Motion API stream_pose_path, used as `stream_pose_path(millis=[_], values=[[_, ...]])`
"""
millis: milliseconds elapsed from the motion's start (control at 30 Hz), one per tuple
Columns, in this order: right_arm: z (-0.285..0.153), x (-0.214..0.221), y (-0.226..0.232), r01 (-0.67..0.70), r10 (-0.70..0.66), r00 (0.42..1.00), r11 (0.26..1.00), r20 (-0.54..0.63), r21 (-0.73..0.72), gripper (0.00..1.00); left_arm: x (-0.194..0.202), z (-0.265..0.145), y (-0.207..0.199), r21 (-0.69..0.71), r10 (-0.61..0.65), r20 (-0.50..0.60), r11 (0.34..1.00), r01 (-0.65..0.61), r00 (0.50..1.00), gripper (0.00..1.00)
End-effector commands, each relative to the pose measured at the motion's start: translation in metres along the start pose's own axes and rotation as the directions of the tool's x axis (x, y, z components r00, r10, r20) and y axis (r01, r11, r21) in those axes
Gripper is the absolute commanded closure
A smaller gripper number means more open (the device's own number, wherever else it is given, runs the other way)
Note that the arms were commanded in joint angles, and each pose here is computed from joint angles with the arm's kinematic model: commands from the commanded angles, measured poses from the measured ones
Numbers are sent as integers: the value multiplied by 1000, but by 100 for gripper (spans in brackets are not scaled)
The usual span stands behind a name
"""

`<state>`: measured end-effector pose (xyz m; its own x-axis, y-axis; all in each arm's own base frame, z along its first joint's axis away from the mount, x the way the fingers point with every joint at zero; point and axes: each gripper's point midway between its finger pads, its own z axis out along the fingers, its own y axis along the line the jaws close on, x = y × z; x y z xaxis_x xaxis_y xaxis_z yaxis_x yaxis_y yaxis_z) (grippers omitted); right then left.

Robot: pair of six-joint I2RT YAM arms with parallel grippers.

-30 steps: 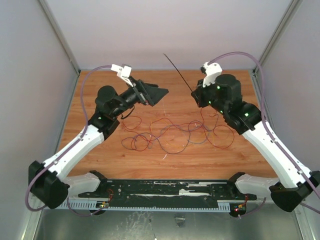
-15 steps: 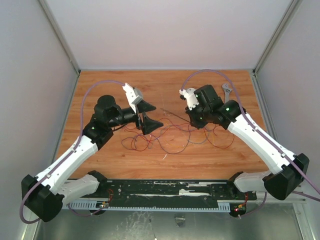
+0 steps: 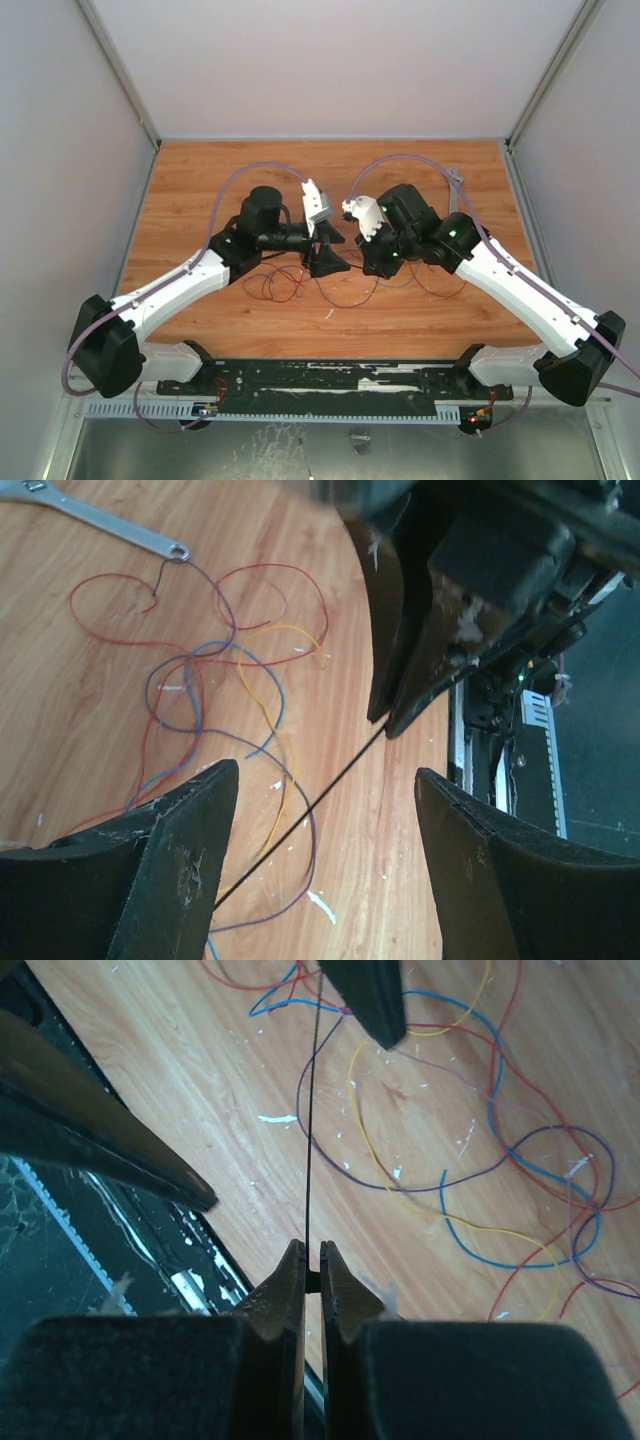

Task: Zip-tie the wires
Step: Pick up the ribbon at the center of the board.

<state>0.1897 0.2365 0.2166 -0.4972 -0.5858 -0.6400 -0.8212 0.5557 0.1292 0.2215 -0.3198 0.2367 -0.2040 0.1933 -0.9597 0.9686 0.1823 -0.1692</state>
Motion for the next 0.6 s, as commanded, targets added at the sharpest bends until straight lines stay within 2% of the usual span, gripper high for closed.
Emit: stream_pose_path(millis=[0,167,300,567], values=[[-4,-3,17,26,-24,999,997,30,-68,100,-17,13,-6,32,86,23,996,-87,996,24],[-21,-19,29,52,-37,990,993,139,-108,100,-6,23,-15,78,90,0,993,-90,996,24],[-29,-26,34,67,-44,984,990,176,-128,100,-5,27,-16,91,87,12,992,-87,996,25],[-21,-19,27,42,-28,990,994,135,-100,100,-21,28,-18,91,87,65,991,-93,994,66]])
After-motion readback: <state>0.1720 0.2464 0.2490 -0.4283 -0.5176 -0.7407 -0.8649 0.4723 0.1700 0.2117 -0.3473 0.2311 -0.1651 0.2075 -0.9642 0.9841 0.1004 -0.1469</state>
